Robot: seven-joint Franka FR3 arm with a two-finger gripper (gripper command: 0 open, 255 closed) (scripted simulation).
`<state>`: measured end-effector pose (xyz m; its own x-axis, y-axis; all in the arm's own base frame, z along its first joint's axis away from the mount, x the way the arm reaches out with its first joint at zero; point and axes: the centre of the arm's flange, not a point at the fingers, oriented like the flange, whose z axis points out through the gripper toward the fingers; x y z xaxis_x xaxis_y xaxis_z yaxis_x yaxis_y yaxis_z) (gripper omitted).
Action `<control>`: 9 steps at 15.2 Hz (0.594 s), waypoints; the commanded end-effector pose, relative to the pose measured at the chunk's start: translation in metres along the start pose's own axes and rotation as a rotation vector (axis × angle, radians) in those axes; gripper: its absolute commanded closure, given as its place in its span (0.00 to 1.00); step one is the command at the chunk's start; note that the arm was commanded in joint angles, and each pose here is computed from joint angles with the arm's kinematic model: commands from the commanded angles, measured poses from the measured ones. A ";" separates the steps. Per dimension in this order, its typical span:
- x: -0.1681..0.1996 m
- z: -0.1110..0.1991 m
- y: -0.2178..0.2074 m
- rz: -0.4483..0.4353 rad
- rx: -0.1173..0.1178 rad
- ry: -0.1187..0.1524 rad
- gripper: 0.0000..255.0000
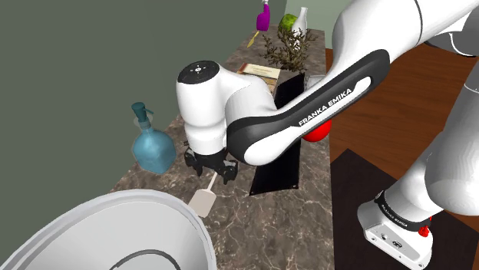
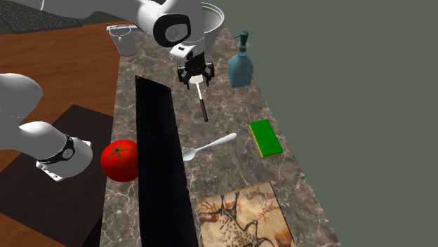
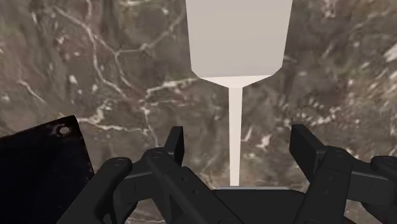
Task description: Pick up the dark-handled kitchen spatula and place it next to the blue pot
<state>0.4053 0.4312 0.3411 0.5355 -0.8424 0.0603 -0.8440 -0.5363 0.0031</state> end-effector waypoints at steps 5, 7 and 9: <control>0.000 -0.026 0.000 0.000 0.000 0.000 0.00; 0.000 -0.050 0.000 0.000 0.000 0.000 0.00; 0.000 -0.050 0.000 0.000 0.000 0.000 0.00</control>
<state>0.4040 0.4345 0.3885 0.5355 -0.8424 0.0604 -0.8440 -0.5364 0.0019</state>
